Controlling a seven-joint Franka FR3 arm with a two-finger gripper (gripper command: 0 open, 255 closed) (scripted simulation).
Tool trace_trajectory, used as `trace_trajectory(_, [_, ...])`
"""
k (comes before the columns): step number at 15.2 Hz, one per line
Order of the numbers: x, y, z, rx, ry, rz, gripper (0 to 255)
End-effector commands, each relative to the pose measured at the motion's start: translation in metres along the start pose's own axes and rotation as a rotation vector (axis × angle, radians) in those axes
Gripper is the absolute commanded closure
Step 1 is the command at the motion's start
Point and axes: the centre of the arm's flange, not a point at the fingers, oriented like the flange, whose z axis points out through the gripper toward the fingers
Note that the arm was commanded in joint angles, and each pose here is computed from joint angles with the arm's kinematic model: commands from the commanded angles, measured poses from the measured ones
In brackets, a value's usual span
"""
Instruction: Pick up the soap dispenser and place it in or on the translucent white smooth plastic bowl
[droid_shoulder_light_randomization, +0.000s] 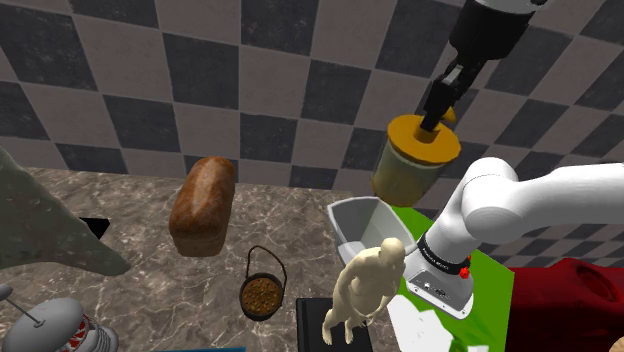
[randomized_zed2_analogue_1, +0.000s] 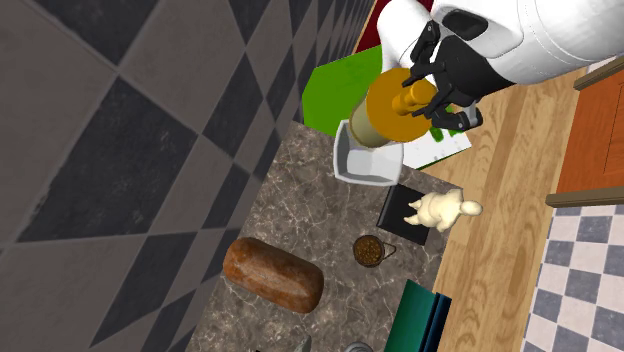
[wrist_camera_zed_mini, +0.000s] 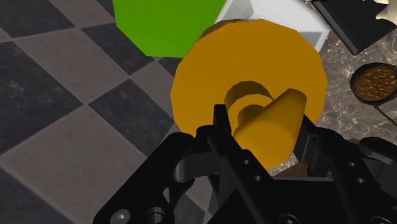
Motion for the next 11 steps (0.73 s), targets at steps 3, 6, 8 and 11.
trace_trajectory(3, [-0.001,-0.005,0.021,0.000,0.001,0.000,255])
trace_trajectory(6, [-0.002,-0.009,0.036,0.000,0.001,0.000,255])
trace_trajectory(8, [-0.003,-0.011,0.047,0.000,0.001,0.000,255])
trace_trajectory(11, [-0.004,-0.014,0.062,0.000,0.001,0.000,255])
